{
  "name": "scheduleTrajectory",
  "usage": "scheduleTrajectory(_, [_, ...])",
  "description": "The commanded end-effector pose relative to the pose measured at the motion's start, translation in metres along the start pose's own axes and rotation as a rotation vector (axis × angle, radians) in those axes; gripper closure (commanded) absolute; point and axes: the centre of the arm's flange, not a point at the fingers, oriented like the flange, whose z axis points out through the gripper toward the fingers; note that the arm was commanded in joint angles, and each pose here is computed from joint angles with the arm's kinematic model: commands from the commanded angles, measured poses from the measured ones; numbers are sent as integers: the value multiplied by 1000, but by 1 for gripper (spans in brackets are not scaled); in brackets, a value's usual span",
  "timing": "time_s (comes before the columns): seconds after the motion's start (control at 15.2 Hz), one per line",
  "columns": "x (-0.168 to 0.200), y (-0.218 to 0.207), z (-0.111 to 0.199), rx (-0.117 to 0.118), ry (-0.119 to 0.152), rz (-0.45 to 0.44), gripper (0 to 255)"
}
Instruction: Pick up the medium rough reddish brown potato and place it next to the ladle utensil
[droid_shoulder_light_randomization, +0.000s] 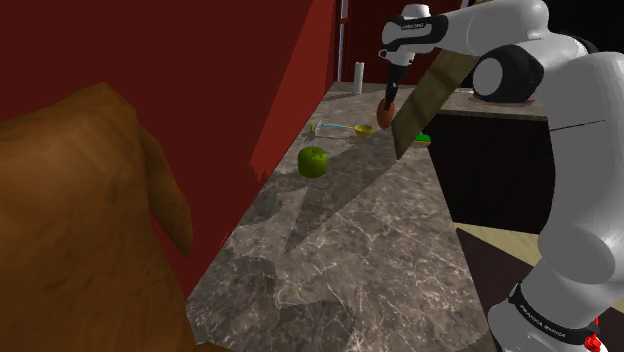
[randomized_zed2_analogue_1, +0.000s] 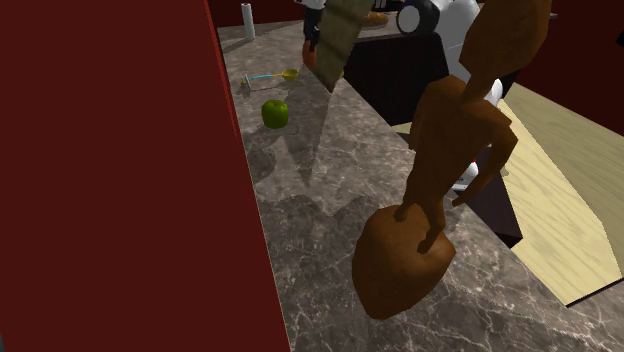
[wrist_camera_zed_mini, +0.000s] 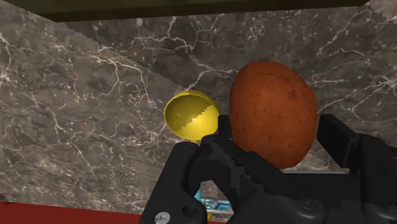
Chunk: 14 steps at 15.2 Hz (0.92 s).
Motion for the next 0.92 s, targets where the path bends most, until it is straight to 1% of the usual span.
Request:
scheduleTrajectory(0.0, [-6,24,4,0,0,-2,255])
scheduleTrajectory(0.07, [-9,34,4,0,0,-2,255])
scheduleTrajectory(0.86, [-17,30,67,0,0,-2,255])
